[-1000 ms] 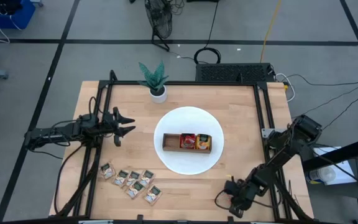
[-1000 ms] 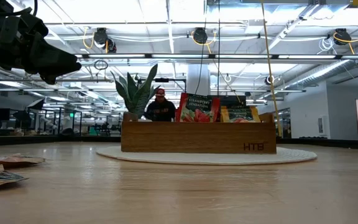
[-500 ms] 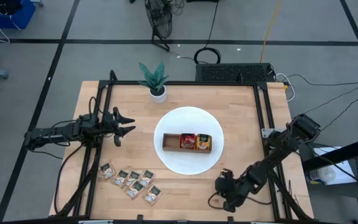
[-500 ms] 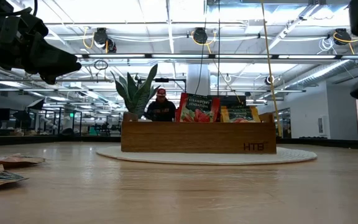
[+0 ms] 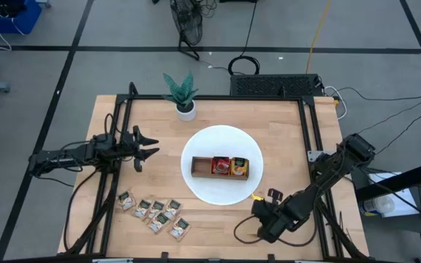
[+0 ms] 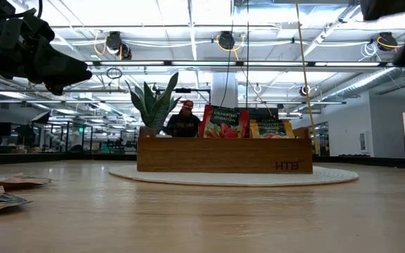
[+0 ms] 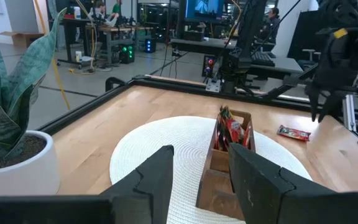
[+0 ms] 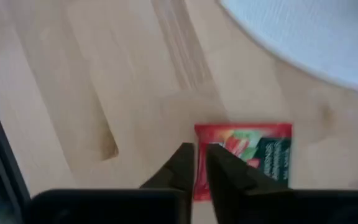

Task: Pick & Place Tea
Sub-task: Put the red tea bag into the middle section of the wooden organizer

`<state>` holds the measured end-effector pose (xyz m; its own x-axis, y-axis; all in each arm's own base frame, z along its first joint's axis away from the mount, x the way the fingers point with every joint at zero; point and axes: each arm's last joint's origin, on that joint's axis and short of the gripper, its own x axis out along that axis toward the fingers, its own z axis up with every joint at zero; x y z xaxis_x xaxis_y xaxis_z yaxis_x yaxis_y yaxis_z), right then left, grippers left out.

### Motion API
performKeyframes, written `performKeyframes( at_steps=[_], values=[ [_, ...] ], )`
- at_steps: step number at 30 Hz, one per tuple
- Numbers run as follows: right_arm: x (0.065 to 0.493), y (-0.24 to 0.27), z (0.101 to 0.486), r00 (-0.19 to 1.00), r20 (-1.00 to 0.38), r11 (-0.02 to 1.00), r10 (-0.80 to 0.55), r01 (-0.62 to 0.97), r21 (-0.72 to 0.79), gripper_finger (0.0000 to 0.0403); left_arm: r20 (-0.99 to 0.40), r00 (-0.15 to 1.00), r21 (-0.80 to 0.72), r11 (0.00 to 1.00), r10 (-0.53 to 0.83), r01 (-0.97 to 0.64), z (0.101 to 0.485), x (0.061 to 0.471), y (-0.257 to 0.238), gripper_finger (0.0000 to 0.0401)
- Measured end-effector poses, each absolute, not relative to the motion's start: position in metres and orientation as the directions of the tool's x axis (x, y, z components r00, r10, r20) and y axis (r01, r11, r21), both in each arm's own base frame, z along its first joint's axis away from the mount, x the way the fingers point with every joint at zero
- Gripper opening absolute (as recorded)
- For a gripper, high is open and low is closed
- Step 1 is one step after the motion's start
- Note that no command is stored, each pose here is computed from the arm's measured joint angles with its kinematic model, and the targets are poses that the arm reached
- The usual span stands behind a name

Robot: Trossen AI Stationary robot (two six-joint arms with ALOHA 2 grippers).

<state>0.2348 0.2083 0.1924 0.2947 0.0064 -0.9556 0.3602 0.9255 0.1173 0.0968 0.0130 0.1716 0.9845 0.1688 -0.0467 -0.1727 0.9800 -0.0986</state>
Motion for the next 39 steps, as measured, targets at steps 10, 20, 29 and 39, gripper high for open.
performKeyframes(
  at_steps=[10,20,29,39],
  values=[
    [0.222,0.197,0.150,0.282,-0.958,0.942,0.052,0.305,0.141,0.0192,-0.047,0.985,-0.099,0.980,0.169,-0.173,0.172,0.097,0.013,0.0157],
    [0.213,0.188,0.126,0.329,-0.942,0.937,0.072,0.302,0.177,0.0150,-0.047,0.985,-0.099,0.980,0.168,-0.172,0.172,0.097,0.013,0.0157],
    [0.210,0.187,0.119,0.303,-0.944,0.947,0.131,0.245,0.210,0.0012,-0.047,0.985,-0.099,0.980,0.168,-0.172,0.172,0.097,0.013,0.0157],
    [0.256,0.210,0.184,0.717,-0.696,0.998,0.049,-0.068,0.000,0.0008,-0.047,0.985,-0.099,0.980,0.169,-0.173,0.172,0.097,0.013,0.0157]
  ],
)
